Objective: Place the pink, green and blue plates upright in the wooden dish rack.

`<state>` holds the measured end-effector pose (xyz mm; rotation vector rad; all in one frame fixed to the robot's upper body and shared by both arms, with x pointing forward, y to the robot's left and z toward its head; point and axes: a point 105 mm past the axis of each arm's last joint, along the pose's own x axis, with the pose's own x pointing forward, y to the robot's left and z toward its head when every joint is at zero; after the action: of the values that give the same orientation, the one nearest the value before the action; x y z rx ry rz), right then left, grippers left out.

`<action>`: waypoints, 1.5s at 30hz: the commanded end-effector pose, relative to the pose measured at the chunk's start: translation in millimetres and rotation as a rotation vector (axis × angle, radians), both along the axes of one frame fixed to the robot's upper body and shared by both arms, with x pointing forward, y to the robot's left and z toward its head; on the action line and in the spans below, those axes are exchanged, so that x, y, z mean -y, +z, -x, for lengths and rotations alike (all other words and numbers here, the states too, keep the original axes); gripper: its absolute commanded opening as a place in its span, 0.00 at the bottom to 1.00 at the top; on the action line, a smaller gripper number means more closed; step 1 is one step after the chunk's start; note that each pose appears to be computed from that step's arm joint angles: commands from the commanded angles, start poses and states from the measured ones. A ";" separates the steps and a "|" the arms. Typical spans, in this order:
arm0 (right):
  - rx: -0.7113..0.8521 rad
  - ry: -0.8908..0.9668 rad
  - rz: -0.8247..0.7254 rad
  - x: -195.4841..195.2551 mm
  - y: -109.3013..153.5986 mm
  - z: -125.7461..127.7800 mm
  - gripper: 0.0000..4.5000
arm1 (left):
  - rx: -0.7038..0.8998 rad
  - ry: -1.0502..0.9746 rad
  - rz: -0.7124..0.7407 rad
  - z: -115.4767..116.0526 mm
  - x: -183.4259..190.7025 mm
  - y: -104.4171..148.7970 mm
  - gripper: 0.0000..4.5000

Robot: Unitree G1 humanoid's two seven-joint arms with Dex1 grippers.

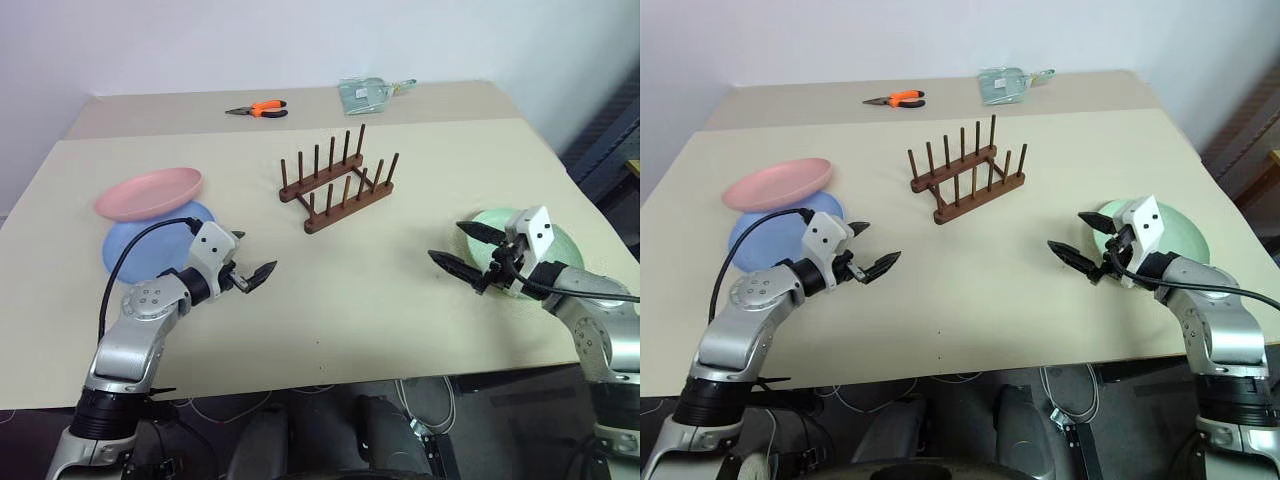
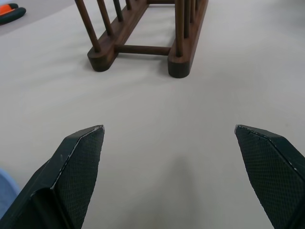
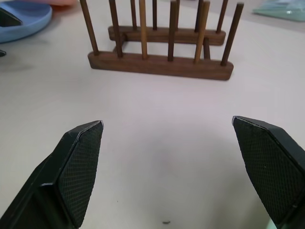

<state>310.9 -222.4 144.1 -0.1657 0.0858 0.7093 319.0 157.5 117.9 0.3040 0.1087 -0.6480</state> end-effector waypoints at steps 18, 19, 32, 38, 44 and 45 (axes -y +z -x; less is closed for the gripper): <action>0.002 0.273 -0.012 -107.8 -15.9 38.6 0.99 | -0.014 -0.164 -0.058 -53.5 53.7 -17.6 1.00; 0.011 0.271 -0.016 -112.4 -14.1 40.5 0.99 | -0.016 -0.178 -0.056 -57.0 57.1 -17.2 1.00; 0.041 0.163 0.001 -107.7 -12.1 51.3 1.00 | -0.023 -0.237 -0.036 -86.7 102.5 -23.2 0.61; 0.039 0.113 0.051 -86.5 -12.8 47.8 1.00 | 0.044 -0.404 -0.081 -69.2 113.0 -18.5 0.15; 0.047 0.052 0.112 -57.3 -9.2 43.3 1.00 | -0.005 -0.661 -0.097 -32.5 102.8 -14.7 0.15; 0.044 0.048 0.117 -54.6 -9.8 43.4 1.00 | -0.021 -0.670 -0.112 -30.6 97.4 -16.1 0.15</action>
<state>268.8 -165.2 126.4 -0.2832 0.1146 0.7454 352.8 60.0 84.1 0.4327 0.1174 -1.2697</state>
